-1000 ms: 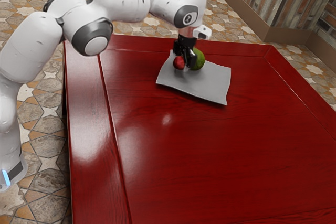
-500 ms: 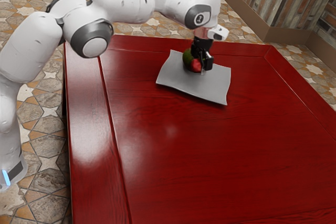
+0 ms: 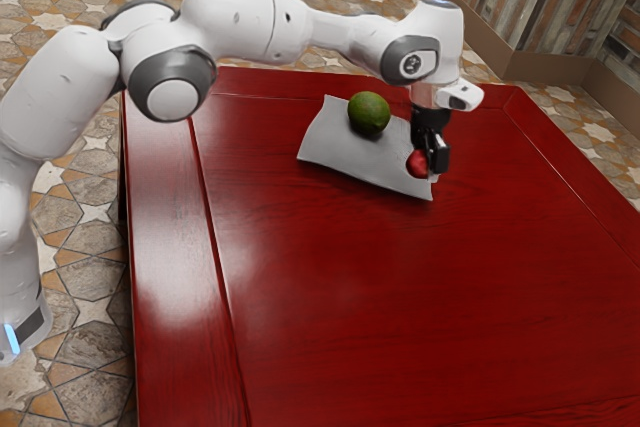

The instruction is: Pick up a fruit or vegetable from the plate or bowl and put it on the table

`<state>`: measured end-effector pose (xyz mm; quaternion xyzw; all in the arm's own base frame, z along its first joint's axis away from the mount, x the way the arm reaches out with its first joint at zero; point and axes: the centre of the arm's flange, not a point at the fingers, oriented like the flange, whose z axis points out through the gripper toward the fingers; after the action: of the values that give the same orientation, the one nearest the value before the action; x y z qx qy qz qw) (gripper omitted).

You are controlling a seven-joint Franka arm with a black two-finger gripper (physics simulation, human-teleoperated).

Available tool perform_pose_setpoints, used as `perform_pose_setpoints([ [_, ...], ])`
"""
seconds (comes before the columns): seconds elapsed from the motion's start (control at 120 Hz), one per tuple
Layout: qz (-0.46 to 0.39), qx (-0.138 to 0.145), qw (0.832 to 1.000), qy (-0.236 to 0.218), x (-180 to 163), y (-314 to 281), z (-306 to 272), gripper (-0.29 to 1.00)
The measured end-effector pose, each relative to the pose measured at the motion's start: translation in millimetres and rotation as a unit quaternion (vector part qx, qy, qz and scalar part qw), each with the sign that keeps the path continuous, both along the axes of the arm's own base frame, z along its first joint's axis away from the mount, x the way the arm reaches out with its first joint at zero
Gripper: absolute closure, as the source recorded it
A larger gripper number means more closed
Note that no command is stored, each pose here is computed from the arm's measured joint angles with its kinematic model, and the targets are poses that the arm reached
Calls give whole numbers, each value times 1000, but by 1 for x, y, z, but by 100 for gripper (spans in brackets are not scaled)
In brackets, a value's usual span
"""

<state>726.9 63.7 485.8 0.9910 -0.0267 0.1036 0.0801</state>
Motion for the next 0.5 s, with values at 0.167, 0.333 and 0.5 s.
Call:
perform_pose_setpoints([
  [0.167, -26, 0, 1000, -11, 5, -42, 2, 36],
  [0.333, -43, 2, 999, -15, 7, -72, -1, 36],
  [0.5, -44, 3, 999, -17, 9, -76, -4, 35],
])
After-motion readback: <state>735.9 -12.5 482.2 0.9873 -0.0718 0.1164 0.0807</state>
